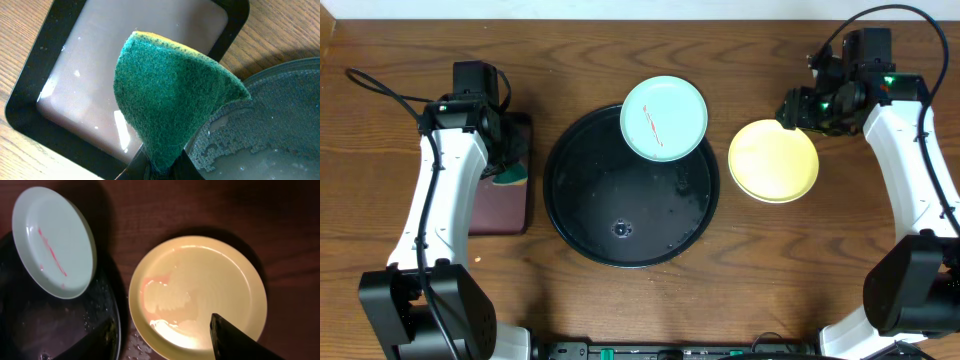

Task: Clean dirty plates on tray and stack at the side
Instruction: 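Move right gripper to the last pale green plate and grip its rim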

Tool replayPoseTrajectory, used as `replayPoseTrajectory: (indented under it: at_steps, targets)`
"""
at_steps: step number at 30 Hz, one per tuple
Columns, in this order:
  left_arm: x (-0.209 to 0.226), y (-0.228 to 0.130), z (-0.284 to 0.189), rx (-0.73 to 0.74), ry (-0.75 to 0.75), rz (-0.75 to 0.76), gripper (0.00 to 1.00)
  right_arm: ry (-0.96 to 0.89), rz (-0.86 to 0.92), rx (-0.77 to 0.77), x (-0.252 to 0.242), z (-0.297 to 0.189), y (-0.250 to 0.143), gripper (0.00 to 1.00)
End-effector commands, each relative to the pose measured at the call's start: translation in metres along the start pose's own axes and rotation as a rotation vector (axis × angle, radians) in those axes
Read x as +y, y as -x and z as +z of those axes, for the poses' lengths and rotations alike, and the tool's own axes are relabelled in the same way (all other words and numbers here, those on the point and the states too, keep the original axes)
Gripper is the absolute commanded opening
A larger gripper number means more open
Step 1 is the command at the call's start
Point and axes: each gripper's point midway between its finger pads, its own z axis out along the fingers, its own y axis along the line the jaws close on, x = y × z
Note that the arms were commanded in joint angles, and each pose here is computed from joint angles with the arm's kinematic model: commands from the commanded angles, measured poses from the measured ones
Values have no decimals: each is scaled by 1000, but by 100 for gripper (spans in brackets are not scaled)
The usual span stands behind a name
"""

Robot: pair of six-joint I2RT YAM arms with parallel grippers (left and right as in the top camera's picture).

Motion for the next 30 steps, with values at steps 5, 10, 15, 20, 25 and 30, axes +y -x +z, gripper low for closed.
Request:
replayPoseTrajectory:
  at_steps: [5, 10, 15, 20, 25, 30]
  targets:
    - [1, -1, 4, 11, 8, 14, 8, 25, -74, -34, 24, 2, 8, 57]
    - [1, -1, 4, 11, 8, 27, 7, 36, -98, -93, 38, 4, 21, 57]
    - [-3, -5, 4, 30, -17, 28, 7, 59, -137, -112, 57, 10, 35, 53]
    - [-5, -6, 4, 37, -30, 28, 7, 75, -198, -70, 82, 27, 50, 54]
    - [-5, -6, 4, 36, -30, 27, 7, 98, -238, -38, 104, 65, 63, 54]
    - [-5, -6, 4, 36, -31, 27, 7, 130, -308, -23, 119, 116, 63, 52]
